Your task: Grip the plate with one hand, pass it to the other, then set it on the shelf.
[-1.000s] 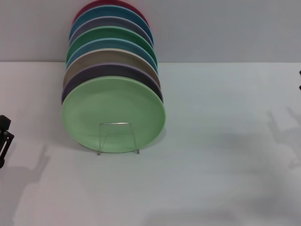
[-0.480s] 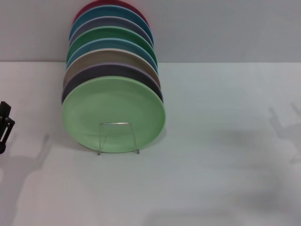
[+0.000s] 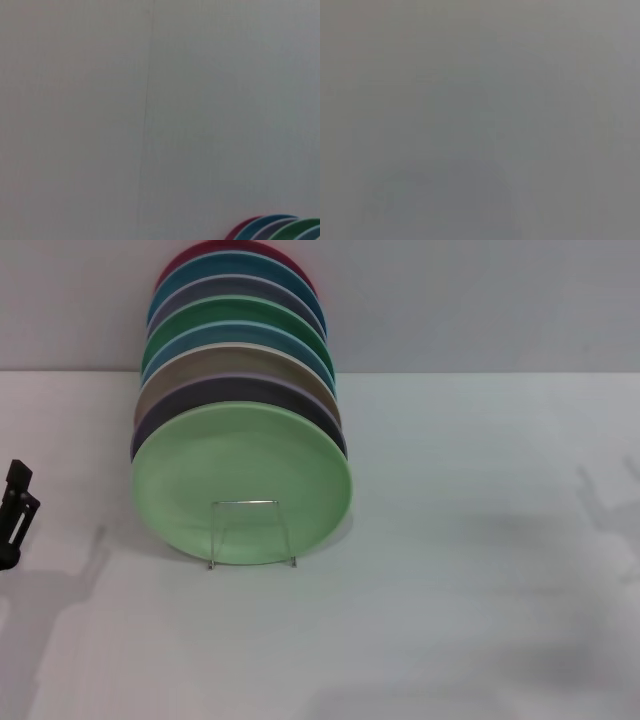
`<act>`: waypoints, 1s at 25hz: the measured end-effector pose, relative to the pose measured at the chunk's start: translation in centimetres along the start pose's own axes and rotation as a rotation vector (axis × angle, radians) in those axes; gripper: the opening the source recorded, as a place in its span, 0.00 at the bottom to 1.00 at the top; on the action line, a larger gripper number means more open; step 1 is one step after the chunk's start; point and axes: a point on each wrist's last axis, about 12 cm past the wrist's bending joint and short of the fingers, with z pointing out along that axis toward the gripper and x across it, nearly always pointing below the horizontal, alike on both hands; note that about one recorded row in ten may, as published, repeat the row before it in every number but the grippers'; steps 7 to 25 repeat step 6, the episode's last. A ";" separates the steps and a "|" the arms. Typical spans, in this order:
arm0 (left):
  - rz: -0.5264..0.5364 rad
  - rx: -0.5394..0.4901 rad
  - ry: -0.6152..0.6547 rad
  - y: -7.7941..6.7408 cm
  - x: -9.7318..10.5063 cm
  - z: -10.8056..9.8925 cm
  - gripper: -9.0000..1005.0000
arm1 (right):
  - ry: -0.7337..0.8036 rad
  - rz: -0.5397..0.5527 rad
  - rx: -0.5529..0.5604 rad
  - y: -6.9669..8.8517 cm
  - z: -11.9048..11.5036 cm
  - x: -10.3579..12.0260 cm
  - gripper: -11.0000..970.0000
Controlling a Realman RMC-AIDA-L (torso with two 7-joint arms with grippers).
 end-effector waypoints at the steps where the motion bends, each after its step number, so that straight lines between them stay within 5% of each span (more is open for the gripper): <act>1: 0.000 0.000 0.000 0.0 0.0 0.0 0.82 | 0.000 0.000 0.000 0.0 0.0 0.0 0.66; 25: 0.000 -0.004 0.013 0.1 0.1 0.0 0.82 | -0.005 0.001 0.053 -0.5 -0.7 -0.1 0.66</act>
